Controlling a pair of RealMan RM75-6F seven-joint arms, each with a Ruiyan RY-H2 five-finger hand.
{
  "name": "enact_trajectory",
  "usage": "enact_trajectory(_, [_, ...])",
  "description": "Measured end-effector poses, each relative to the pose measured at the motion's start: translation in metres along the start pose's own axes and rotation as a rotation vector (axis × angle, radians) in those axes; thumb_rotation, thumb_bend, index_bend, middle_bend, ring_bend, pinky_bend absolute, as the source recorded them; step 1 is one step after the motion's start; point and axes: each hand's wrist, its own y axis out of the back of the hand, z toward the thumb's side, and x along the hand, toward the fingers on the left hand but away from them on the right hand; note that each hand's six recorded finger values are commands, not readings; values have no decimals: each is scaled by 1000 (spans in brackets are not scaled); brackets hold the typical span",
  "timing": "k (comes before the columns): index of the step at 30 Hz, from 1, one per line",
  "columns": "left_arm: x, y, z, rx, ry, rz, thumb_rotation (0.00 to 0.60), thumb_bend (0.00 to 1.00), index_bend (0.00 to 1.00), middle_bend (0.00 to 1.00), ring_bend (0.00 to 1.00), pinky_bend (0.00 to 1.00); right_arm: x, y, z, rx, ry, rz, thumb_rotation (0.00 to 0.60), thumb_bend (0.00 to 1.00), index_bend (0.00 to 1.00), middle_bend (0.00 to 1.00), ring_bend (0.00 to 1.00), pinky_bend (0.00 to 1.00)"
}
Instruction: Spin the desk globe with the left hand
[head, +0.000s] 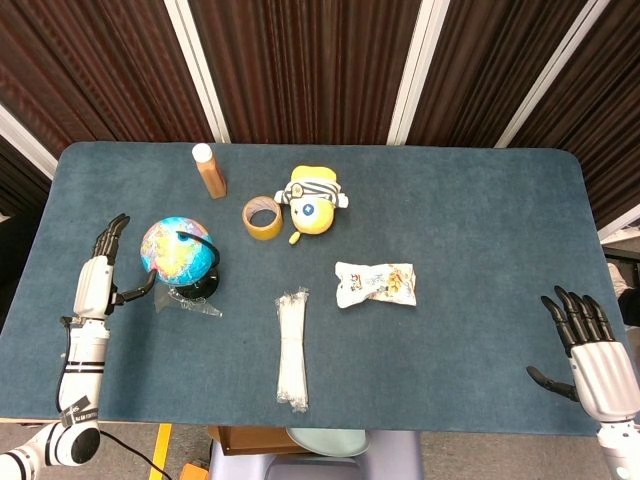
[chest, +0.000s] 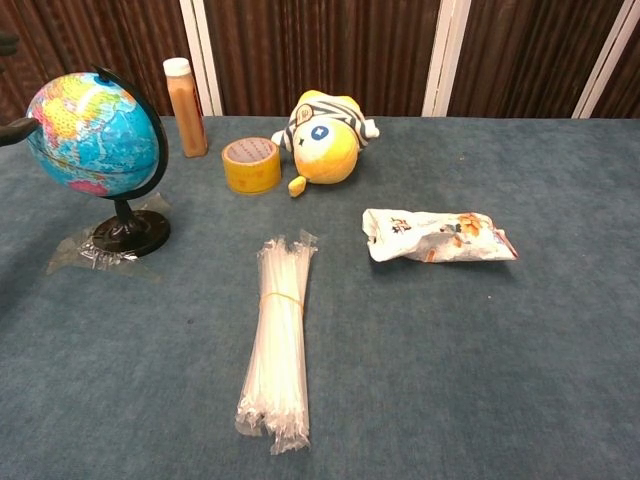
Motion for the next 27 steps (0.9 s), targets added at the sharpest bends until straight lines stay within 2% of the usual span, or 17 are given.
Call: enact_trajectory(27, [28,4,-24,-21,68,20,600,358,0,0,0,0,0,-3,-1,12,-13,10,600,171,0,0,0,0])
